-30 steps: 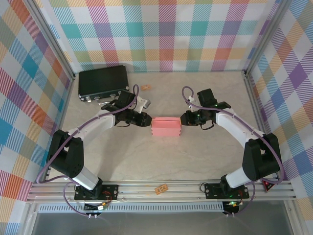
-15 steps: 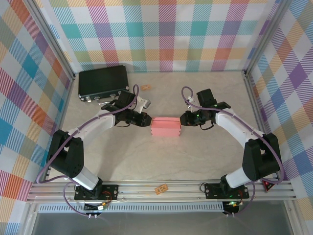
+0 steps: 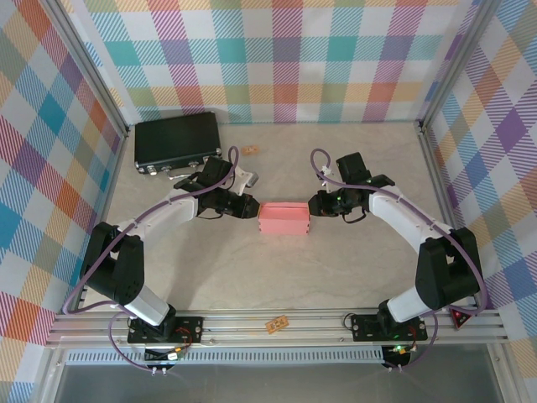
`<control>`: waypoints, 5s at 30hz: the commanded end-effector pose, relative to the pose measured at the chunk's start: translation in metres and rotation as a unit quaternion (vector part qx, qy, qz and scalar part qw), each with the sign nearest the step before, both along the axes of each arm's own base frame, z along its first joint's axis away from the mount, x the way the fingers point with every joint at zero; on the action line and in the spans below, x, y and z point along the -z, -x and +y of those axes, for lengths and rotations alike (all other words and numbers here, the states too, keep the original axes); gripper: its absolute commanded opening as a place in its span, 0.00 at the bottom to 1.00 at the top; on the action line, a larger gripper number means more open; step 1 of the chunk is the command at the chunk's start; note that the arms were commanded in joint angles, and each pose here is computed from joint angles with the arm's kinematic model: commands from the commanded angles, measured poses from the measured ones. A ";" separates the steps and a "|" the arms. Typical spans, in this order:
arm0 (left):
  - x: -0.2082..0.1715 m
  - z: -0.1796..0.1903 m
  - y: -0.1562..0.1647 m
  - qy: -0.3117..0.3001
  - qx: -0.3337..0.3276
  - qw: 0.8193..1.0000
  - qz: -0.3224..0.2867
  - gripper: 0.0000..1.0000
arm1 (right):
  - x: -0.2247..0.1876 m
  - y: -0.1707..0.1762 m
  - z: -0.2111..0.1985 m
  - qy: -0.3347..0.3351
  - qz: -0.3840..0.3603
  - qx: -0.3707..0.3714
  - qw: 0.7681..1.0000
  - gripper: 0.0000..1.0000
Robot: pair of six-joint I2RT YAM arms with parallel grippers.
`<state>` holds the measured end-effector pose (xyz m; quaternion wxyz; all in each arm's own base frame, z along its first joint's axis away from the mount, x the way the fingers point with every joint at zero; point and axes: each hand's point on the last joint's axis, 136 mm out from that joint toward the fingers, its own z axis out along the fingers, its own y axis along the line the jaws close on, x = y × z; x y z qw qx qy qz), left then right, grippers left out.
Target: Fold the paper box
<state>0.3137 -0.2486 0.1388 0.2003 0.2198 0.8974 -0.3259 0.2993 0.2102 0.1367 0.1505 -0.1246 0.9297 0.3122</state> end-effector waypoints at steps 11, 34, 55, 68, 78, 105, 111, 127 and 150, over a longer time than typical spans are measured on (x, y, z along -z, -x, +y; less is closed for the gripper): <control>0.016 0.003 0.011 -0.011 0.004 0.999 0.035 0.13 | -0.003 0.000 0.008 -0.015 0.009 -0.007 1.000 0.15; 0.016 0.002 0.011 -0.012 0.005 0.999 0.034 0.12 | -0.008 -0.003 0.016 -0.037 0.016 -0.006 0.999 0.17; 0.022 0.007 0.023 -0.018 0.011 0.999 0.043 0.12 | 0.017 0.015 0.005 -0.003 0.045 -0.015 0.999 0.17; -0.014 0.003 0.020 0.013 0.010 1.000 -0.002 0.20 | 0.020 0.019 0.006 0.002 0.048 -0.026 0.999 0.17; -0.040 -0.001 -0.006 0.044 -0.046 0.997 -0.039 0.28 | 0.021 0.019 0.006 0.004 0.049 -0.028 0.998 0.17; 0.027 0.002 -0.006 -0.048 -0.061 0.995 0.064 0.33 | 0.007 0.018 0.010 -0.013 0.020 -0.033 0.999 0.38; 0.032 0.000 -0.006 -0.056 -0.059 0.994 0.067 0.32 | -0.004 0.018 0.012 -0.028 -0.007 -0.037 0.999 0.50; 0.034 0.000 -0.008 -0.069 -0.057 0.994 0.062 0.32 | -0.011 -0.013 0.005 -0.015 -0.024 0.051 0.998 0.52; 0.042 0.004 -0.001 -0.086 -0.049 0.994 0.048 0.33 | 0.025 0.018 0.004 -0.014 0.038 0.019 0.999 0.50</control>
